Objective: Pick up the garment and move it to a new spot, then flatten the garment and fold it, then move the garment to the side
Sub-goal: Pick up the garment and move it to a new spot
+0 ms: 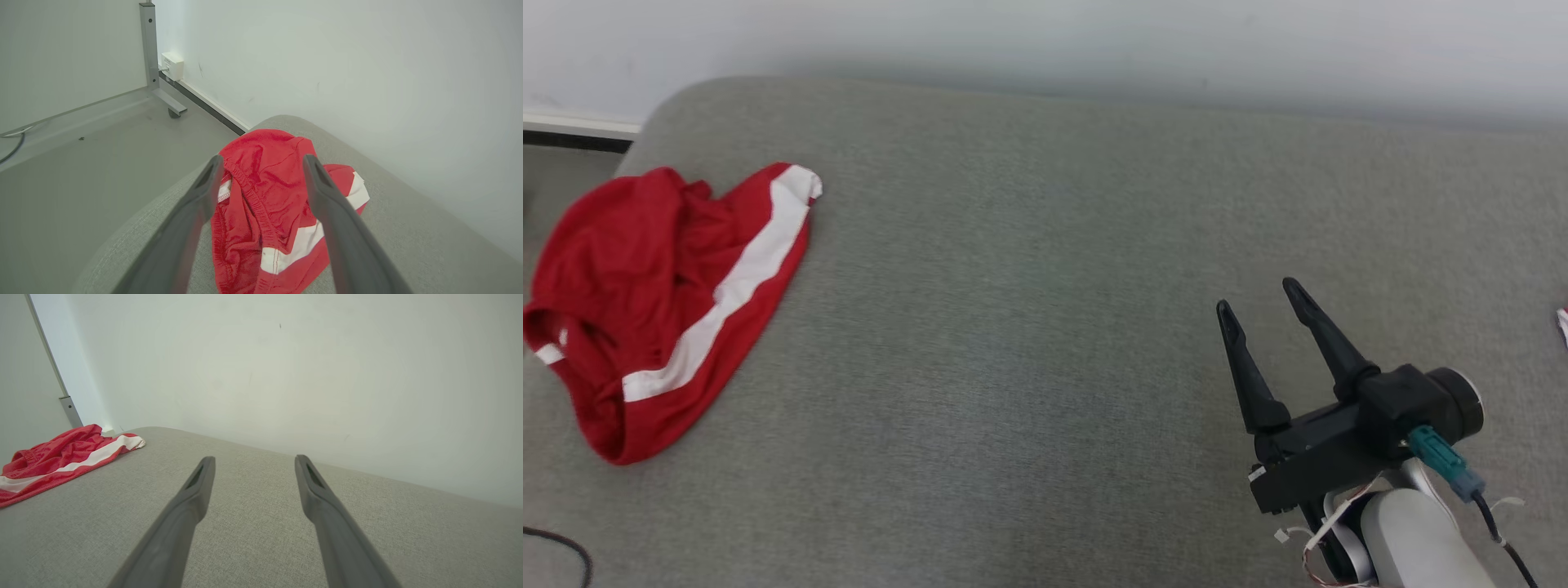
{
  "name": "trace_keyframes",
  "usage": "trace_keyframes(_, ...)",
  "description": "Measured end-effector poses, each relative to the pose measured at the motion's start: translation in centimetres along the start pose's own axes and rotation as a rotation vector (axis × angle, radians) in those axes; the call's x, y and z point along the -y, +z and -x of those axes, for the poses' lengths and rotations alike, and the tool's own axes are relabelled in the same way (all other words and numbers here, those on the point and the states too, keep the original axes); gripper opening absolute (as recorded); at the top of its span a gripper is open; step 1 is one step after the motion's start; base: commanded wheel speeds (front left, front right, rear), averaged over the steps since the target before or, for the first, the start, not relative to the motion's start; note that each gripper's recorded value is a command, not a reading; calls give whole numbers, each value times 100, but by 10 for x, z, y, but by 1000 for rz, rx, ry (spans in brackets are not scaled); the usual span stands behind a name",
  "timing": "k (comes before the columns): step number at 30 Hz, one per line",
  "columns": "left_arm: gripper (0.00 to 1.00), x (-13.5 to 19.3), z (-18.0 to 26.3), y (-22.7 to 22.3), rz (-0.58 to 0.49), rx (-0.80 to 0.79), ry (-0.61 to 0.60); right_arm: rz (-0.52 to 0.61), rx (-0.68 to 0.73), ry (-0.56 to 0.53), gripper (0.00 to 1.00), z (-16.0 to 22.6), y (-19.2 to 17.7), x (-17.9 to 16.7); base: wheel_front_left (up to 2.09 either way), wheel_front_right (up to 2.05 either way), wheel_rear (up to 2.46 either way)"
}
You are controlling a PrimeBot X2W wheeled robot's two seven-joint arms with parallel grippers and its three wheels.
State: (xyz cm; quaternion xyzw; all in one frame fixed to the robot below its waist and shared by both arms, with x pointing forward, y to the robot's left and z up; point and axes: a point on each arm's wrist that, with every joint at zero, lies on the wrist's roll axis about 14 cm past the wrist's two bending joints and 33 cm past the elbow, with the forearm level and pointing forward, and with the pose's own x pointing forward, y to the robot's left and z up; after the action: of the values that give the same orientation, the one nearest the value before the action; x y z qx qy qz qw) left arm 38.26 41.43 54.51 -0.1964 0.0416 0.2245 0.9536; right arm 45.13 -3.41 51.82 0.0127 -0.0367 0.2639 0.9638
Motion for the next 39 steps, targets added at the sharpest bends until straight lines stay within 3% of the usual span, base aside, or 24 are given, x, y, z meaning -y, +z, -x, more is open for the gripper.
trace_keyframes(6,100,8,-52,8,6,-76,51,-15,-31,-87,100,8,-20,35,0,0,0)
trace_keyframes(11,100,17,-87,-30,-33,-227,80,-22,-75,-165,100,20,-42,62,0,0,0)
trace_keyframes(21,100,48,-132,-128,-5,-448,60,-32,-155,-283,100,48,-76,96,0,0,0)
trace_keyframes(27,100,51,-144,-175,-12,-553,92,-22,-191,-333,100,61,-87,111,0,0,0)
trace_keyframes(32,100,44,-148,-191,-93,-616,134,-17,-212,-359,100,69,-93,118,0,0,0)
trace_keyframes(33,6,43,-148,-191,-103,-621,138,-16,-212,-362,100,69,-93,119,0,0,0)
trace_keyframes(34,0,44,-148,-190,-108,-620,135,-17,-211,-364,100,70,-92,119,0,0,0)
trace_keyframes(39,0,46,-143,-181,-96,-593,111,-19,-192,-359,100,67,-86,116,0,0,0)
